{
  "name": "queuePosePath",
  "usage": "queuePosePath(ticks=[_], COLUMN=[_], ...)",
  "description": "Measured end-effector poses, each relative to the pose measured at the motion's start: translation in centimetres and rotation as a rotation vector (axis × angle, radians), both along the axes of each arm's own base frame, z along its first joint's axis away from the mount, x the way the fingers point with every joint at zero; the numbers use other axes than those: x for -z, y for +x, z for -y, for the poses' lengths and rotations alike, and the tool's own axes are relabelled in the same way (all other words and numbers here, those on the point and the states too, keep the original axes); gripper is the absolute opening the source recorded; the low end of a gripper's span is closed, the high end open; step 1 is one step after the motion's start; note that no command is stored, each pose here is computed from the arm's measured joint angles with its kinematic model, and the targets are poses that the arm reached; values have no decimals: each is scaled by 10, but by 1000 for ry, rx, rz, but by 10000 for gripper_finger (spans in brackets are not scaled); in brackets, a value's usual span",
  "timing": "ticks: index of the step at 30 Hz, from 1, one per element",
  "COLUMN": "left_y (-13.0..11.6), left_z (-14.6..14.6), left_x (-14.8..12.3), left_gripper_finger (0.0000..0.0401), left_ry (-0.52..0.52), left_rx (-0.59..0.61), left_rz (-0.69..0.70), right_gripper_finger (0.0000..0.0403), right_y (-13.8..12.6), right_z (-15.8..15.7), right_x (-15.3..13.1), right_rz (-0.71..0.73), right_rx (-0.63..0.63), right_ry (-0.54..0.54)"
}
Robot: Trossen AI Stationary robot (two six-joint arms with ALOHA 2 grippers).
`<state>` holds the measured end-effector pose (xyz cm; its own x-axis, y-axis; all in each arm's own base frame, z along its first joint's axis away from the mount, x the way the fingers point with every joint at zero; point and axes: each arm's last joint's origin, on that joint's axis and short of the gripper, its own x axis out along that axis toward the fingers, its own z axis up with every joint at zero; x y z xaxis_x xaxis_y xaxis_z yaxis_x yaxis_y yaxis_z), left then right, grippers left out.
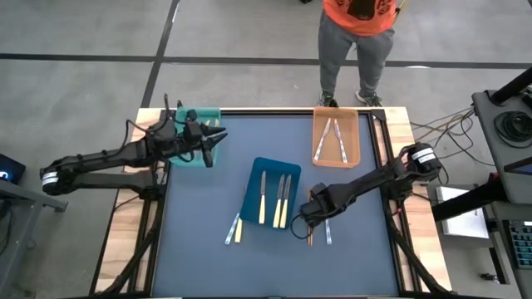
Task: Sort silverware by color (type)
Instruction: Put the right blue and white knife into the orange bin
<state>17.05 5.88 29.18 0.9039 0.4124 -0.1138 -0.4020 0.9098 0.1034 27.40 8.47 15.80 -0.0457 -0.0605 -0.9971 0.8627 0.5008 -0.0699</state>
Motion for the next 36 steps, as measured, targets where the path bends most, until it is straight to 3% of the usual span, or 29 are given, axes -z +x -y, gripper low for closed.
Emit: queuePosePath(ticks=[13, 18, 22, 28, 36], left_y=[-1, 0, 0, 1, 1], left_z=[2, 1, 1, 1, 1], left_x=[-25, -26, -26, -26, -25], left_gripper_finger=[64, 64, 64, 64, 64], left_ry=[13, 29, 30, 26, 30], left_rx=[33, 38, 39, 42, 43], left_rz=[86, 94, 98, 95, 87], right_gripper_finger=[129, 118, 110, 130, 183], right_y=[-23, -38, -49, -47, -30], right_z=[12, 16, 19, 17, 12], right_x=[-52, -80, -97, -95, -64], right_rz=[104, 218, 295, 266, 145], right_rx=[-36, 26, 147, 181, 195], right_ry=[14, 50, 90, 144, 103])
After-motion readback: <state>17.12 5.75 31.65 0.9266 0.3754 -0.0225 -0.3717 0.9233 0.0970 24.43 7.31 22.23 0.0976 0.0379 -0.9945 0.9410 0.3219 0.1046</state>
